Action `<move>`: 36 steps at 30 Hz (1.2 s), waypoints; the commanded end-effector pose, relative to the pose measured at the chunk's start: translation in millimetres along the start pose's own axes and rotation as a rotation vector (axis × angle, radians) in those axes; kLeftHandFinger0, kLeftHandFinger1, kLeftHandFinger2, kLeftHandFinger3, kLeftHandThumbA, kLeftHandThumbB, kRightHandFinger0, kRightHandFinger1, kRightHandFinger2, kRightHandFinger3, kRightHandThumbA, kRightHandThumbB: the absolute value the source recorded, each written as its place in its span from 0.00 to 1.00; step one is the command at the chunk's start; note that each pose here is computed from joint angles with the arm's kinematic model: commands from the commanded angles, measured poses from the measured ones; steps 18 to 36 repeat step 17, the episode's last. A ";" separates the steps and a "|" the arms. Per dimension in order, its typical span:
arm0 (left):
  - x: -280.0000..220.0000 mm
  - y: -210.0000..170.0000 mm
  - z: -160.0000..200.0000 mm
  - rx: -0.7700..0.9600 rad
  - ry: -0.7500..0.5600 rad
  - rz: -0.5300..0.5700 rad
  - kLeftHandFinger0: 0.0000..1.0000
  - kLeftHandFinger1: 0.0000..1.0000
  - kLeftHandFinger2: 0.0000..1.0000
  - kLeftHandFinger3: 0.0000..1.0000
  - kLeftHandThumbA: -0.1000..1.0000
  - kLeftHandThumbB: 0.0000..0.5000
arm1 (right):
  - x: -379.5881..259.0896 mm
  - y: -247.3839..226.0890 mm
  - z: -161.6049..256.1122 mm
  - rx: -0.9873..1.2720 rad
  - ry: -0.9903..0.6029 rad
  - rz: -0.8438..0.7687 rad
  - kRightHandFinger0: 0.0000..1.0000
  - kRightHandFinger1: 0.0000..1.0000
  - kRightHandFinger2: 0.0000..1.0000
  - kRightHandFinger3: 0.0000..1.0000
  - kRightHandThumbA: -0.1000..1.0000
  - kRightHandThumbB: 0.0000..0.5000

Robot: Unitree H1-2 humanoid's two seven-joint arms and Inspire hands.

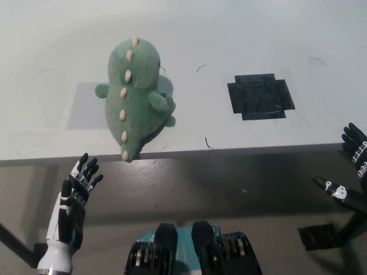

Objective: Use both hands to pick up a dinasour on the right side and move it to the left side

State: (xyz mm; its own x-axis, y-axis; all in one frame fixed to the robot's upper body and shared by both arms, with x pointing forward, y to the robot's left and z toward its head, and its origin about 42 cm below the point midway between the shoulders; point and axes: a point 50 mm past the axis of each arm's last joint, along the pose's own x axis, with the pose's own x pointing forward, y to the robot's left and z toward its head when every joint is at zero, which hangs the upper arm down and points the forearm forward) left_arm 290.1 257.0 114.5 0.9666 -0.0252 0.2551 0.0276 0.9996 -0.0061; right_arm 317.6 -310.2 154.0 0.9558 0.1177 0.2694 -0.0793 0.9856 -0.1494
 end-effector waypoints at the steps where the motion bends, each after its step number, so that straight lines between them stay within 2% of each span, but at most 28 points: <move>1: 6.0 3.0 8.7 0.010 -0.065 0.013 1.00 1.00 1.00 1.00 1.00 0.59 | 10.9 -3.5 18.5 -0.006 -0.077 0.009 1.00 1.00 1.00 1.00 1.00 0.27; 6: 8.1 3.2 11.3 0.014 -0.069 0.014 1.00 1.00 1.00 1.00 1.00 0.61 | 13.6 -1.4 17.9 -0.008 -0.083 0.013 1.00 1.00 1.00 1.00 1.00 0.24; 12: 6.7 1.2 10.1 -0.001 -0.067 0.011 1.00 1.00 1.00 1.00 1.00 0.58 | 12.7 -1.1 16.8 -0.005 -0.076 0.013 1.00 1.00 1.00 1.00 1.00 0.25; 13: 5.7 0.7 10.1 0.000 -0.058 0.010 1.00 1.00 1.00 1.00 1.00 0.61 | 12.5 -1.3 16.8 -0.011 -0.074 0.011 1.00 1.00 1.00 1.00 1.00 0.25; 16: 4.8 -0.4 9.8 0.002 -0.062 0.010 1.00 1.00 1.00 1.00 1.00 0.58 | 12.6 -1.3 16.4 -0.012 -0.072 0.013 1.00 1.00 1.00 1.00 1.00 0.25; 36: 4.8 -0.7 9.9 -0.003 -0.061 0.010 1.00 1.00 1.00 1.00 1.00 0.58 | 13.2 -1.0 16.2 -0.011 -0.072 0.013 1.00 1.00 1.00 1.00 1.00 0.25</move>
